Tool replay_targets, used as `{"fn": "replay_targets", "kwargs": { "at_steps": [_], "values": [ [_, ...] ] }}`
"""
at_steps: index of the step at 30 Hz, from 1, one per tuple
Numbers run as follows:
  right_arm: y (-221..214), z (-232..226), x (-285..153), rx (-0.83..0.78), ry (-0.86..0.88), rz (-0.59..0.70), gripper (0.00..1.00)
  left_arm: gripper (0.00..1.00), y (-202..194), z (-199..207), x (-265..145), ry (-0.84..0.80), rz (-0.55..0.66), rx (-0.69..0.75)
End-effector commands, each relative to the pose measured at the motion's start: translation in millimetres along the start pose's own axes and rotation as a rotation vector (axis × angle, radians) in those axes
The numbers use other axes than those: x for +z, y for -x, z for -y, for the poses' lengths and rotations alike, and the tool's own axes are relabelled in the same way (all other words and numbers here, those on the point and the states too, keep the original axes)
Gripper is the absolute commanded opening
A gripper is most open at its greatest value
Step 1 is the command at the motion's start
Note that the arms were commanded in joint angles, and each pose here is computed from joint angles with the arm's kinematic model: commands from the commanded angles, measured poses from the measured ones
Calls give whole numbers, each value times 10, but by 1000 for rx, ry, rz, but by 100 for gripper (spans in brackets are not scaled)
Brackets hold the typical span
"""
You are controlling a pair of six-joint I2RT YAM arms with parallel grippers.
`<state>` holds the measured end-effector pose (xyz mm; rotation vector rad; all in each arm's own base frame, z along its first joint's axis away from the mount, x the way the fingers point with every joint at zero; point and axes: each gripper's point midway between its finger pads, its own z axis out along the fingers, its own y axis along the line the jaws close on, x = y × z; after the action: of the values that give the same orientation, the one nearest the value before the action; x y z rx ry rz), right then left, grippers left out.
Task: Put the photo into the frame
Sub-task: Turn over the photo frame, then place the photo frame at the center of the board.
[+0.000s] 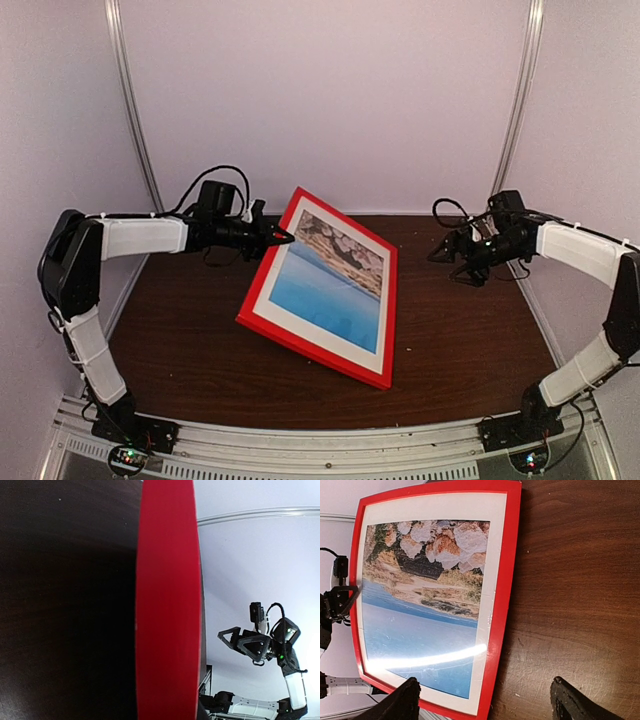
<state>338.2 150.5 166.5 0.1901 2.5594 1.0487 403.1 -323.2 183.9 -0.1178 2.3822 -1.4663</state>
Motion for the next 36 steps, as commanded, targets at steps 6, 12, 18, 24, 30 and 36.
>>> {"fn": "replay_targets", "kwargs": {
  "at_steps": [6, 12, 18, 24, 30, 36],
  "values": [
    [18, 259, 458, -46, -101, -6, 89, 45, -60, -291, 105, -32, -27, 25],
    [78, 338, 683, -63, -132, -12, 89, 54, -142, -735, 204, 41, -56, -11],
    [86, 393, 842, -65, -148, -30, 89, 59, -176, -1114, 247, 135, -64, -32],
    [203, 401, 919, -96, -178, -16, 89, 62, -212, -1456, 118, 312, -66, 1],
    [403, 339, 1036, -171, -219, -1, 91, 64, -172, -1608, -259, 538, -25, 132],
    [696, 262, 1276, -225, -219, 15, 95, 67, -446, -1465, -603, 629, -12, 265]
  ]
}}
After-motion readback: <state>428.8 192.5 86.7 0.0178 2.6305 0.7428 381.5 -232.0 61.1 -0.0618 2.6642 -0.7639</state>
